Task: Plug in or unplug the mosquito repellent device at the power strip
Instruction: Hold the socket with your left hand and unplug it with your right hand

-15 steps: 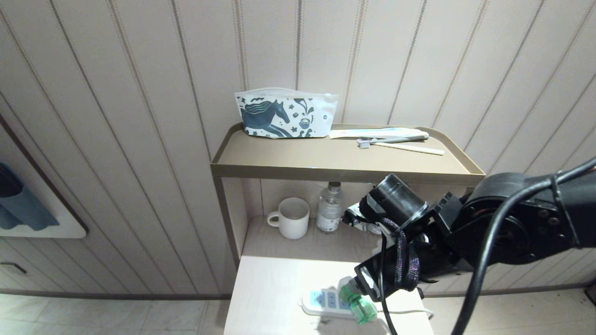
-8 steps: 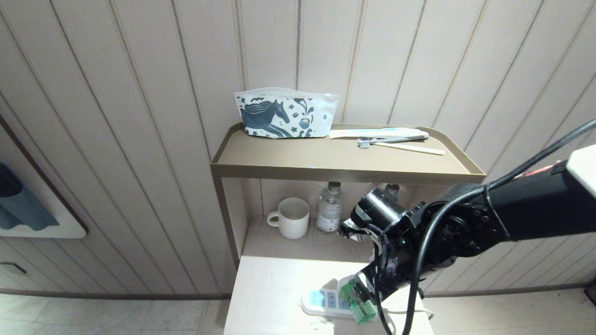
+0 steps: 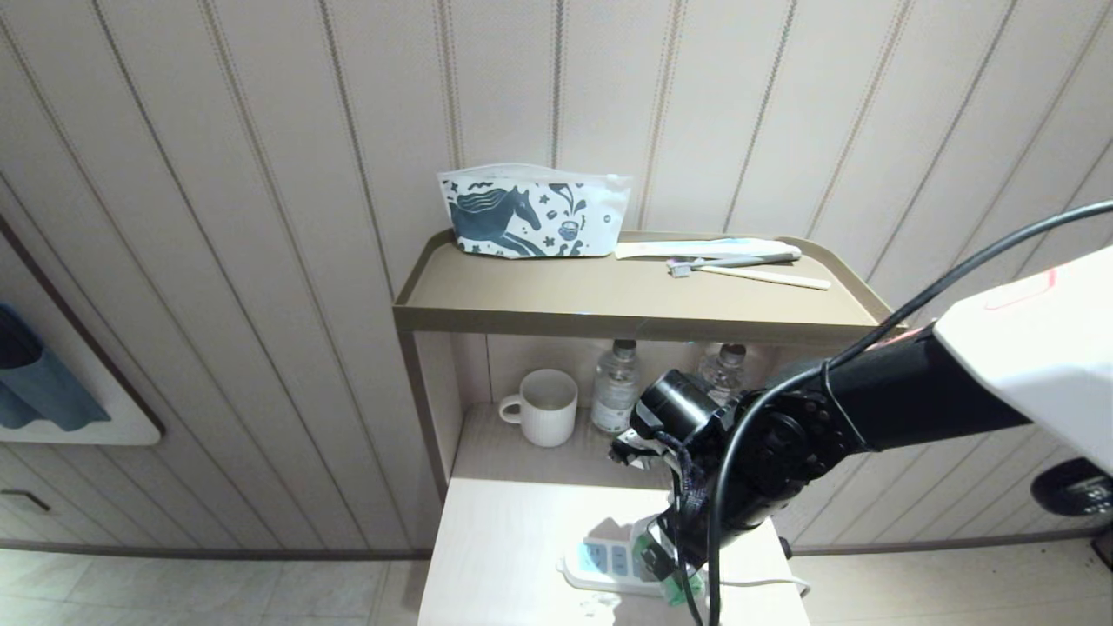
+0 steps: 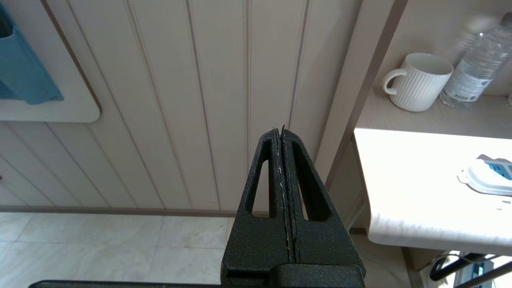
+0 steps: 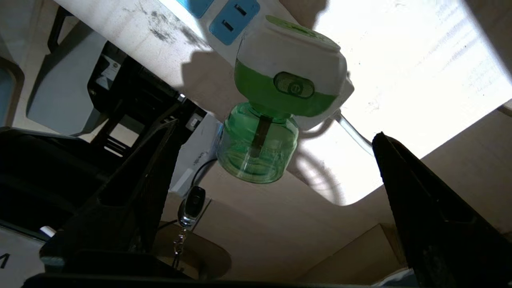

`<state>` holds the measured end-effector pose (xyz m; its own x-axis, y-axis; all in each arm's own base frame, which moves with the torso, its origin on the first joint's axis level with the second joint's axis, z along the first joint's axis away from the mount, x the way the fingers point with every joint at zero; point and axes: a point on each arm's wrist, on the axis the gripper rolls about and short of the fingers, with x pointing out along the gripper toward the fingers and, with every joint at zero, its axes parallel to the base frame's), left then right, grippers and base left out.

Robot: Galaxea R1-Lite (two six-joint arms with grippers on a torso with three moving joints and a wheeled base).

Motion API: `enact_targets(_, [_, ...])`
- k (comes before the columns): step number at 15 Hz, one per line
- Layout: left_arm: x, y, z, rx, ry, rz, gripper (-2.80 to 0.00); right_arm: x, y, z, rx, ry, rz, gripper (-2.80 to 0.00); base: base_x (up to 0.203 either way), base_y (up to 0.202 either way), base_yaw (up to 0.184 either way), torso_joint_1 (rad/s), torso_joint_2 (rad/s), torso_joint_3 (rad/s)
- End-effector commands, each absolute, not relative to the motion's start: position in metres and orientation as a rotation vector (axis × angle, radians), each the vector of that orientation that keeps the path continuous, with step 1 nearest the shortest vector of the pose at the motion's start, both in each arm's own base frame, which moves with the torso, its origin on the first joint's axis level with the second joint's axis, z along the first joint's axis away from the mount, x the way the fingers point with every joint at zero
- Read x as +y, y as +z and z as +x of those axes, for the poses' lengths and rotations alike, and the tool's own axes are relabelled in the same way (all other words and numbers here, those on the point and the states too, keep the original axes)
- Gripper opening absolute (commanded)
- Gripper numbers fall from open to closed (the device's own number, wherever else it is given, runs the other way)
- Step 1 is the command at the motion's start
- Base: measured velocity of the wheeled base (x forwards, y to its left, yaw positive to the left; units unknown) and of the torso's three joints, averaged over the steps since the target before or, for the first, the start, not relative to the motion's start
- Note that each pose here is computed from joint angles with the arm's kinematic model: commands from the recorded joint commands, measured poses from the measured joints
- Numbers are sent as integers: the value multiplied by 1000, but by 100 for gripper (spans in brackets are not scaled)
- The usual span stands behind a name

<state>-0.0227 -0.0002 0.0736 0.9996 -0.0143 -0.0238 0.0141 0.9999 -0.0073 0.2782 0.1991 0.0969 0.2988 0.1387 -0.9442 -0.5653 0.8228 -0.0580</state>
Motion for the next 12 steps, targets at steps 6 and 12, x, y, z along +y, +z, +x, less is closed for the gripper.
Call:
enact_targets(6, [0, 74, -23, 24, -14, -8, -280, 206, 89, 301, 1198, 527, -499, 0, 0, 0, 0, 0, 0, 0])
enact_targets(12, [0, 73, -22, 26, -14, -8, -280, 211, 67, 310, 1265, 457, -424, 0, 0, 0, 0, 0, 0, 0])
